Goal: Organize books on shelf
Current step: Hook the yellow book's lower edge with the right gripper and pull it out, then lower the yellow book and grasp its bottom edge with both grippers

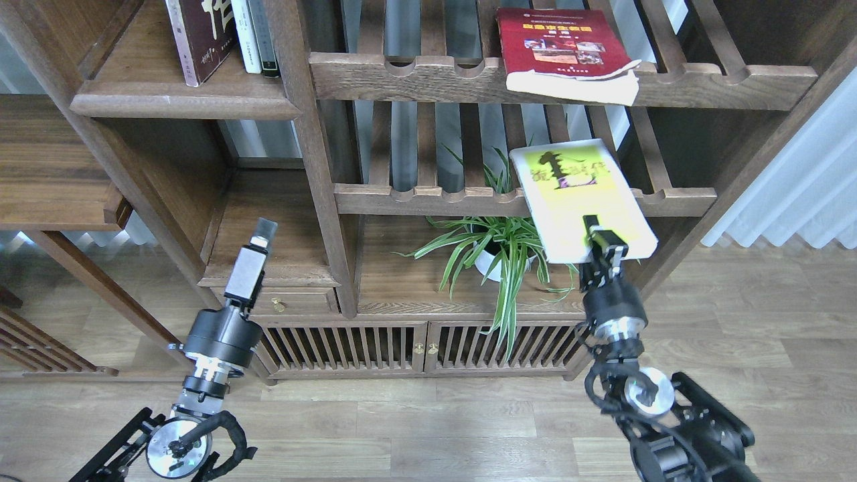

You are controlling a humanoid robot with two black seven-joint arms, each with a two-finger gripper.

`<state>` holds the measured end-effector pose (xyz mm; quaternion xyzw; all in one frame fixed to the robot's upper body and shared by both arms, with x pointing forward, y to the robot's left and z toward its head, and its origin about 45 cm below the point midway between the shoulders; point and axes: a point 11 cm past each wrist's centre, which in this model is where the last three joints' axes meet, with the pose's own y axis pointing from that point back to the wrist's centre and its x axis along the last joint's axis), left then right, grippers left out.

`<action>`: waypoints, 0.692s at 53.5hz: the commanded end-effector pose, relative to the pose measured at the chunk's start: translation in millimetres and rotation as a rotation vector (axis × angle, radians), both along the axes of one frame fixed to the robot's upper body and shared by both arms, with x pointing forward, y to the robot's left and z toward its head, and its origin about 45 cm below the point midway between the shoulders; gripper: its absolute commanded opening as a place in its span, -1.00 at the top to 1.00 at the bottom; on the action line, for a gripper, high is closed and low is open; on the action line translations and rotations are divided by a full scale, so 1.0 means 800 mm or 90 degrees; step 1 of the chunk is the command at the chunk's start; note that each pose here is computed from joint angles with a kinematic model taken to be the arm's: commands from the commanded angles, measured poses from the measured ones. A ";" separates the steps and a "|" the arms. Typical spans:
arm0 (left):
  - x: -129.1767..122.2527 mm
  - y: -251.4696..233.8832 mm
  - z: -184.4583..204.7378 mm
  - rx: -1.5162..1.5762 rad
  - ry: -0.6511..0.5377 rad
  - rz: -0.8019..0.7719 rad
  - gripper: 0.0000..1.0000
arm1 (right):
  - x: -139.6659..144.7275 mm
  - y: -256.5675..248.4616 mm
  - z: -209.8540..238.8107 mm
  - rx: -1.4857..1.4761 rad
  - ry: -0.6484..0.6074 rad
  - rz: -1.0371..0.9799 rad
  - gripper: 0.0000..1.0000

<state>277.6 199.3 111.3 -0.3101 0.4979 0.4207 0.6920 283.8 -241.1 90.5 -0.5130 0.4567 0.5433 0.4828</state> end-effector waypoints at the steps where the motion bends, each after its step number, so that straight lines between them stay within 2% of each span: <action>1: -0.009 0.003 -0.007 0.015 0.016 -0.024 -0.96 | -0.013 0.024 0.006 0.018 -0.004 0.036 0.92; 17: -0.012 -0.013 -0.005 -0.012 0.028 -0.042 -0.96 | -0.050 0.069 -0.014 -0.013 0.027 0.150 0.92; 37: -0.043 -0.046 -0.022 -0.047 0.081 -0.086 -0.96 | -0.082 0.106 -0.016 -0.012 0.032 0.224 0.92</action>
